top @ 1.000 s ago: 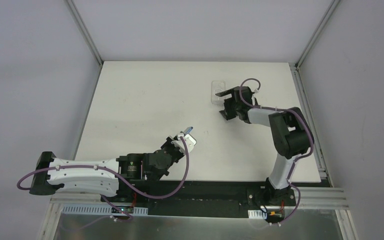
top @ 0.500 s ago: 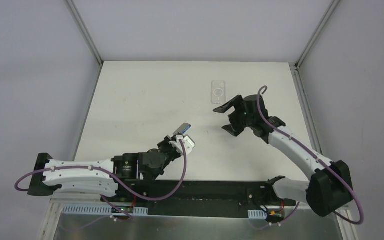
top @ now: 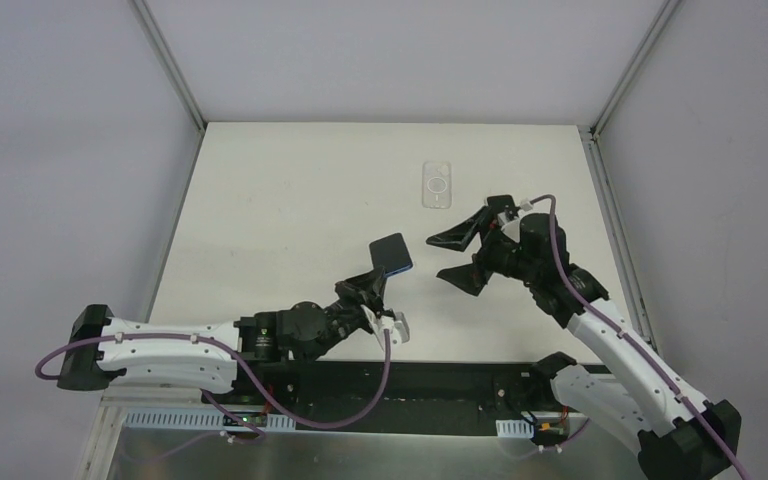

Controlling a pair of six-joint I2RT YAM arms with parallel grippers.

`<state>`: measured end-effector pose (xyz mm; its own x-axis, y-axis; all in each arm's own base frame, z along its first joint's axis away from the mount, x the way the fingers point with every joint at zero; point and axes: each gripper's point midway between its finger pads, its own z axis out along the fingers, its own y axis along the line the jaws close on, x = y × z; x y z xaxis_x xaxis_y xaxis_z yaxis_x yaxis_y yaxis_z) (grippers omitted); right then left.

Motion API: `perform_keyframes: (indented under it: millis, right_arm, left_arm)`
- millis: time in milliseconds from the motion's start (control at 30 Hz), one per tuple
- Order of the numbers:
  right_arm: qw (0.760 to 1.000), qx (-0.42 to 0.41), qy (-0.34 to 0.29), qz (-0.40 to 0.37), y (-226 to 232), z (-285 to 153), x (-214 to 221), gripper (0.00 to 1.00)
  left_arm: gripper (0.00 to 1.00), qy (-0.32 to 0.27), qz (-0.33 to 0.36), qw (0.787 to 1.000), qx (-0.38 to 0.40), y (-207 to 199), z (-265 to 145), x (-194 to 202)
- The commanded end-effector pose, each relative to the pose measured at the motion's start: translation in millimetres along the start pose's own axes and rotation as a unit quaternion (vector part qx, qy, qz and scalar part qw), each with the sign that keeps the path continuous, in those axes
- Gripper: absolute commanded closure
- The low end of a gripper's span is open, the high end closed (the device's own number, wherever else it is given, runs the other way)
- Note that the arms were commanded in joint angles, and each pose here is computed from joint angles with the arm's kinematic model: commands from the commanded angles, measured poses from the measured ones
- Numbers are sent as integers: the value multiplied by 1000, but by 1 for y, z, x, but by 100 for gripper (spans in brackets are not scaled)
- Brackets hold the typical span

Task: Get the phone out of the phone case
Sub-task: Place the phone at the center of the board.

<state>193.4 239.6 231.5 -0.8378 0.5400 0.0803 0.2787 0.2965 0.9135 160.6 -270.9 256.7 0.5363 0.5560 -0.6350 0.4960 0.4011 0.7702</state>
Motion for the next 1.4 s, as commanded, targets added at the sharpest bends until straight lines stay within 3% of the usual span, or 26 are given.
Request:
perform_keyframes:
  millis: [0, 300, 667, 900, 1100, 1367]
  right_arm:
    - [999, -12, 32, 18, 16, -7, 16, 2]
    - [997, -48, 45, 35, 31, -5, 20, 19]
    - [994, -67, 72, 43, 42, -2, 25, 48]
    - [992, -82, 88, 45, 51, -3, 30, 57]
    - [990, -88, 93, 54, 49, 0, 30, 73]
    - [991, -83, 91, 56, 44, 4, 28, 73]
  left_arm:
    - [100, -71, 73, 994, -25, 21, 12, -45]
    - [100, -93, 119, 988, -36, 13, 15, -61]
    - [100, -111, 121, 986, -37, 10, 20, -71]
    - [100, -116, 116, 986, -42, 12, 23, -77]
    - [100, -121, 105, 986, -48, 15, 22, -79]
    - [100, -129, 96, 986, -50, 16, 22, -83]
